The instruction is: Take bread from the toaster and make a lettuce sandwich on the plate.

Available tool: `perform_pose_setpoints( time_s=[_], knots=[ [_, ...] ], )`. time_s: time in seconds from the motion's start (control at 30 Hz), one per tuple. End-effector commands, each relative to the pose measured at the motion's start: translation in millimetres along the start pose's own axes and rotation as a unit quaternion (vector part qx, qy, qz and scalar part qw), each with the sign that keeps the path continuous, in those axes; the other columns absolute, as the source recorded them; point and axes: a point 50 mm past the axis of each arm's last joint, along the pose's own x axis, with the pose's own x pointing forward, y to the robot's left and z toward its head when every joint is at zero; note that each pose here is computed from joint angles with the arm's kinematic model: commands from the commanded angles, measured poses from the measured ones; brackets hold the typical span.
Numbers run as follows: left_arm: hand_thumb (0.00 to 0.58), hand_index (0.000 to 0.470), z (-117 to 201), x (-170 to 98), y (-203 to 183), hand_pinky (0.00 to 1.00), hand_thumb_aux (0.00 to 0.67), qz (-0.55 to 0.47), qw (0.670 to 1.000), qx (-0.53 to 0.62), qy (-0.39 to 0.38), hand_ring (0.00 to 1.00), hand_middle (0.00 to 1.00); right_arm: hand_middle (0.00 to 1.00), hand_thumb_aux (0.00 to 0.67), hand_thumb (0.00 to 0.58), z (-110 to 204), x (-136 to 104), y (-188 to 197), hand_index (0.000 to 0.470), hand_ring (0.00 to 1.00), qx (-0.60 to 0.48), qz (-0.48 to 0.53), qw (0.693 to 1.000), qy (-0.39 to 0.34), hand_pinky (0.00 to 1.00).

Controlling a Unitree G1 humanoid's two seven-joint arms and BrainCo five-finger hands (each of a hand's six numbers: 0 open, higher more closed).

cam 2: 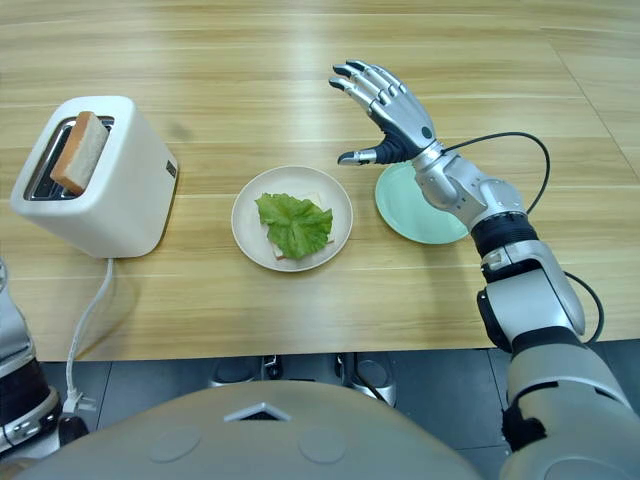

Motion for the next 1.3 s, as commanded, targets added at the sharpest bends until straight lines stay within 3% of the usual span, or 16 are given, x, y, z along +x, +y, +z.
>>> perform_pose_setpoints(
  time_s=[0.03, 0.2, 0.53, 0.57, 0.6, 0.63, 0.67, 1.3],
  knots=[
    [0.000, 0.000, -22.7, -11.0, -55.4, 0.00, 0.000, -0.128, 0.990, 0.025, 0.052, 0.00, 0.00, 0.00, 0.000, 0.000, 0.2, 0.3, -3.5, 0.000, 0.00, -0.002, -0.007, 1.000, -0.001, 0.00],
    [0.000, 0.000, -21.6, -11.8, -81.1, 0.00, 0.000, -0.172, 0.984, 0.013, 0.049, 0.00, 0.00, 0.00, 0.000, 0.000, -0.7, -2.8, -1.1, 0.000, 0.00, -0.002, -0.003, 1.000, 0.004, 0.00],
    [0.000, 0.000, -13.3, -9.2, -90.7, 0.00, 0.000, -0.187, 0.982, -0.012, 0.033, 0.00, 0.00, 0.00, 0.000, 0.000, -0.9, -2.9, -0.3, 0.000, 0.00, -0.004, 0.002, 1.000, 0.004, 0.00],
    [0.128, 0.054, -12.8, -9.2, -90.7, 0.00, 0.079, -0.187, 0.982, -0.011, 0.031, 0.00, 0.00, 0.00, 0.000, 0.000, -0.9, -2.9, -0.3, 0.000, 0.00, -0.004, 0.002, 1.000, 0.004, 0.00],
    [0.447, 0.240, -12.2, -9.5, -90.9, 0.00, 0.349, -0.187, 0.982, -0.011, 0.031, 0.00, 0.00, 0.00, 0.000, 0.000, -1.0, -3.0, -0.3, 0.000, 0.00, -0.004, 0.002, 1.000, 0.005, 0.00],
    [0.447, 0.240, -11.8, -9.8, -91.0, 0.00, 0.349, -0.188, 0.982, -0.011, 0.030, 0.00, 0.00, 0.00, 0.000, 0.000, -1.0, -3.1, -0.3, 0.000, 0.00, -0.004, 0.002, 1.000, 0.005, 0.00],
    [0.580, 0.460, -11.2, -10.2, -92.0, 0.00, 0.670, -0.191, 0.981, -0.010, 0.029, 0.00, 0.00, 0.00, 0.000, 0.000, -1.1, -3.4, 0.1, 0.000, 0.00, -0.003, 0.002, 1.000, 0.006, 0.00],
    [0.580, 0.460, 2.1, -6.3, -86.6, 0.00, 0.670, -0.161, 0.987, -0.019, 0.003, 0.00, 0.00, 0.00, 0.000, 0.000, -1.0, -7.4, 8.6, 0.000, 0.00, 0.003, 0.014, 1.000, 0.015, 0.00]
  ],
)
